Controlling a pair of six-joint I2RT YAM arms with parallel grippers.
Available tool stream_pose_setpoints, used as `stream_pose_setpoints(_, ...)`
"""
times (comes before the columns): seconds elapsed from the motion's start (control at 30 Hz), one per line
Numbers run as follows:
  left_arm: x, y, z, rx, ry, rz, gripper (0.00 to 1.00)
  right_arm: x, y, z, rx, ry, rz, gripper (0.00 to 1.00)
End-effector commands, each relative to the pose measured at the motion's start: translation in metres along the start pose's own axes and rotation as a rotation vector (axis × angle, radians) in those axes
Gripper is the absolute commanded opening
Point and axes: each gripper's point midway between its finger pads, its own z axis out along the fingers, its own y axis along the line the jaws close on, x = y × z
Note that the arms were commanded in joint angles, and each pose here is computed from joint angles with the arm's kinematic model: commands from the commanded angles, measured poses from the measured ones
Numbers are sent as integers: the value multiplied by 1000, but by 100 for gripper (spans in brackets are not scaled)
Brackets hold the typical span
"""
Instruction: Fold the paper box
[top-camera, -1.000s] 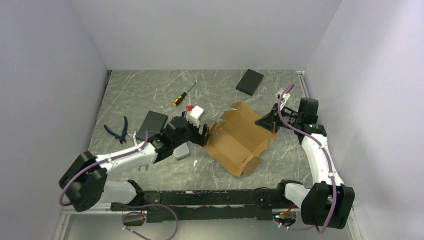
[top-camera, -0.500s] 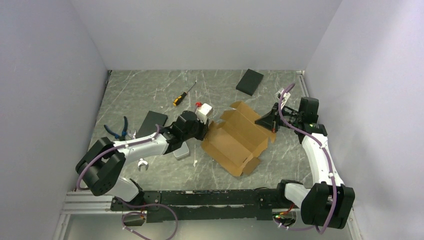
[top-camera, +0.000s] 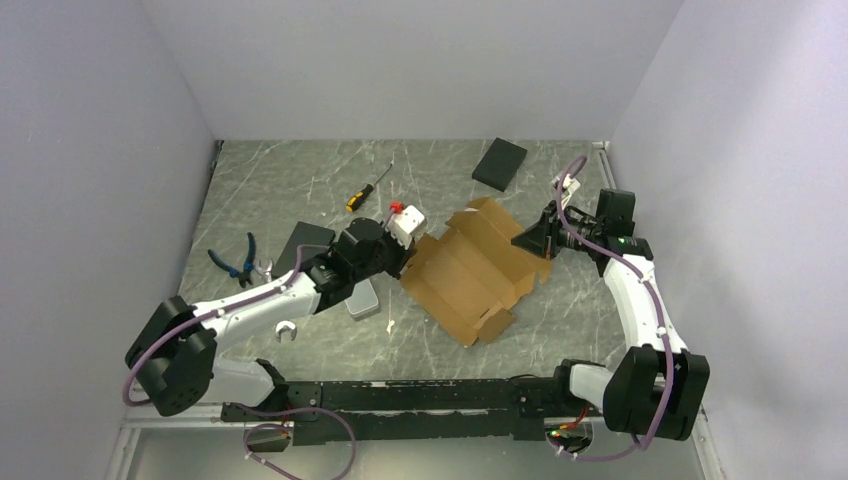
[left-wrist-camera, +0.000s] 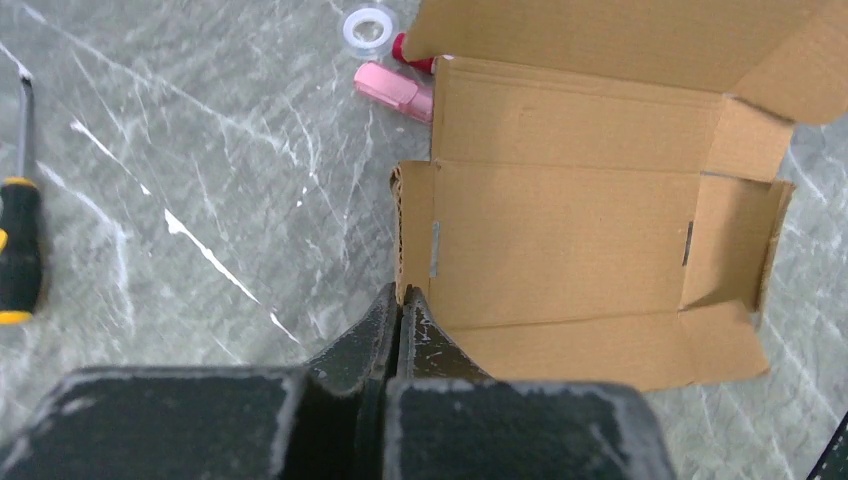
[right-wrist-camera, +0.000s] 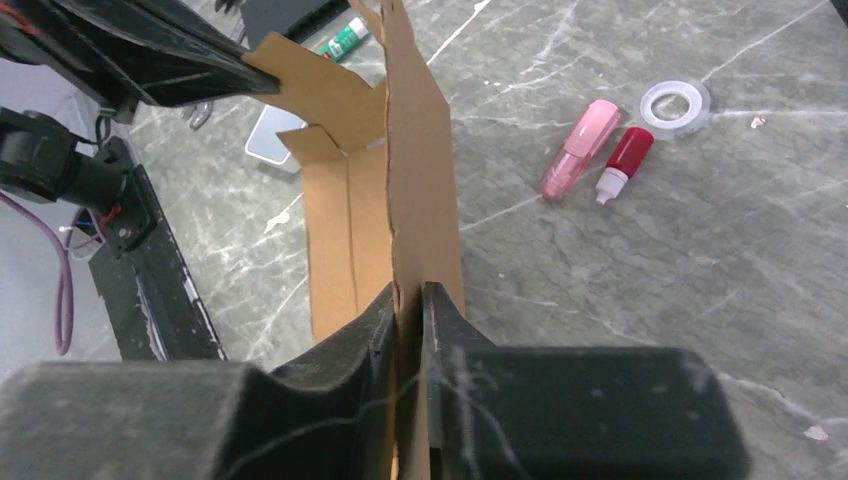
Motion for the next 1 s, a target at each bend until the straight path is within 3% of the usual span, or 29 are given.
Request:
stream_pose_setpoints(0.0, -30, -12, -11, 73, -69, 148, 0, -13, 3, -4, -11, -2, -44, 22)
stream_pose_setpoints(0.47, -51, -37, -16, 165, -75, 307, 0, -10, -5, -1, 12, 38, -52, 43)
stream_pose_setpoints(0.63, -62, -41, -18, 187, -67, 342, 0, -16, -8, -2, 7, 82, -108, 45)
stream_pose_setpoints(0.77, -68, -42, -20, 196, -63, 357, 0, -18, -8, -4, 19, 86, -127, 43)
stream_pose_setpoints(0.97, -74, -42, -21, 185, -79, 354, 0, -15, -4, -5, 16, 85, -124, 25)
